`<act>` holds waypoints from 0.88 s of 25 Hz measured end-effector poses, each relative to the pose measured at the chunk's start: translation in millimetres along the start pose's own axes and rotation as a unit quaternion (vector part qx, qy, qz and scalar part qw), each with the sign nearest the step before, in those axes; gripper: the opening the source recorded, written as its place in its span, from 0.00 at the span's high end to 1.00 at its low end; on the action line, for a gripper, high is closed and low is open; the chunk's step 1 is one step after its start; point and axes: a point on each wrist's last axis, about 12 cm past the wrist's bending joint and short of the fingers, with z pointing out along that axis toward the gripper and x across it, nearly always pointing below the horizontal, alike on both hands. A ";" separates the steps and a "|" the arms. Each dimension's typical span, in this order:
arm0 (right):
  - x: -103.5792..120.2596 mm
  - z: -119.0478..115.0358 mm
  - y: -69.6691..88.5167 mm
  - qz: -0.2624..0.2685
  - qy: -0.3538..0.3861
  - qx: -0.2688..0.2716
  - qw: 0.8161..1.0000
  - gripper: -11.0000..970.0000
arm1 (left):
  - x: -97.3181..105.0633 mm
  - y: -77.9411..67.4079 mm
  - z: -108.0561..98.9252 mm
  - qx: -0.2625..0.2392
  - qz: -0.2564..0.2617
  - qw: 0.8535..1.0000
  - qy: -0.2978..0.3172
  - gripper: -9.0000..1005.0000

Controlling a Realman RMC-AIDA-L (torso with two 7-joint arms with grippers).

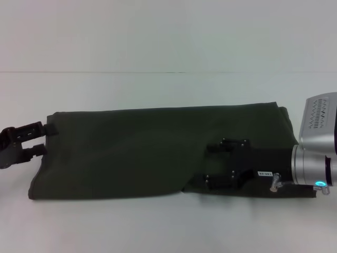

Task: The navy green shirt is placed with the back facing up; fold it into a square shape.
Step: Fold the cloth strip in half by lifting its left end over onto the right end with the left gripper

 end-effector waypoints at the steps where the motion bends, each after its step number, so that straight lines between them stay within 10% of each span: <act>1: -0.2 -0.1 0.0 -0.002 0.000 0.000 1.000 0.05 | -4.2 -1.4 0.2 -0.011 -0.002 1.000 0.010 0.14; 22: -0.6 -0.6 0.2 -0.014 -0.007 0.000 1.000 0.05 | -26.6 8.1 14.4 -0.130 0.046 0.990 0.010 0.14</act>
